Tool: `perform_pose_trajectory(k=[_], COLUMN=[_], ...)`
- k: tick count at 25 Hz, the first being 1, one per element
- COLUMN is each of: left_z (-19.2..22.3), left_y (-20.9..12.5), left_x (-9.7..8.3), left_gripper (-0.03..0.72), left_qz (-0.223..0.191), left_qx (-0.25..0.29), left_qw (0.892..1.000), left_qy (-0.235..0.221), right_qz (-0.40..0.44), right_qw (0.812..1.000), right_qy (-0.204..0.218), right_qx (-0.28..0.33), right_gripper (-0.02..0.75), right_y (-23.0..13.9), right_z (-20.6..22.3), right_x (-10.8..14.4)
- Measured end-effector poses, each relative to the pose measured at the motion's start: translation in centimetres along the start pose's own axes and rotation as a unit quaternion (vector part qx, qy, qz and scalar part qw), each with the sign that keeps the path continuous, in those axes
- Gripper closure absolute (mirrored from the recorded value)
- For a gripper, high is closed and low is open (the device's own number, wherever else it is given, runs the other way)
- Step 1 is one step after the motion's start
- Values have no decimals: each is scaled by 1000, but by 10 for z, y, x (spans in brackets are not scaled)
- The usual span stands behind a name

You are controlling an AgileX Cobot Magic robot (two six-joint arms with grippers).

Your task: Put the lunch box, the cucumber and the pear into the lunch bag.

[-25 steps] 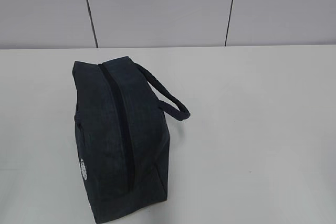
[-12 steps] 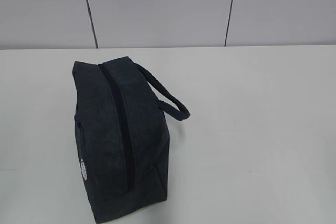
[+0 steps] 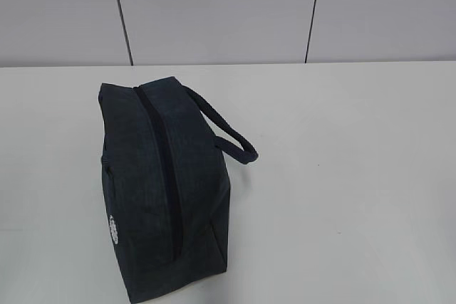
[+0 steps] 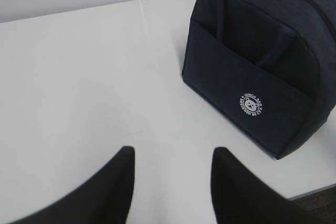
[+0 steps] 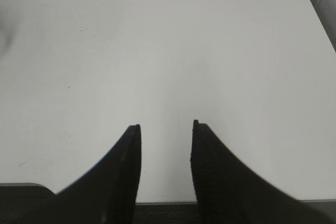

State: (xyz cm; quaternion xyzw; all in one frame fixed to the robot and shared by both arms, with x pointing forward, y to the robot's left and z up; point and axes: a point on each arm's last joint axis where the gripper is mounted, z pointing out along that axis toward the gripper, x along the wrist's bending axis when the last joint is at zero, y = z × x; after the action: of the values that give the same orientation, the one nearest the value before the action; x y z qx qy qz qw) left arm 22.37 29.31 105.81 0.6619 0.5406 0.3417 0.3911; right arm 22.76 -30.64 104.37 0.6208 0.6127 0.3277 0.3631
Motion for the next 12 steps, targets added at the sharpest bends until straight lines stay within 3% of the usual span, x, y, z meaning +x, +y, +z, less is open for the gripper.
perform_pose_trajectory(k=[12], left_z=[0], left_y=[0], left_x=[0], left_gripper=[400], left_qz=[-6], left_qx=[0], left_qw=[1000], left_qy=[11], right_qz=[0], right_qw=[1000], right_qy=[0], right_qx=[0], right_gripper=[473], right_y=[0], right_z=[0], right_x=[0])
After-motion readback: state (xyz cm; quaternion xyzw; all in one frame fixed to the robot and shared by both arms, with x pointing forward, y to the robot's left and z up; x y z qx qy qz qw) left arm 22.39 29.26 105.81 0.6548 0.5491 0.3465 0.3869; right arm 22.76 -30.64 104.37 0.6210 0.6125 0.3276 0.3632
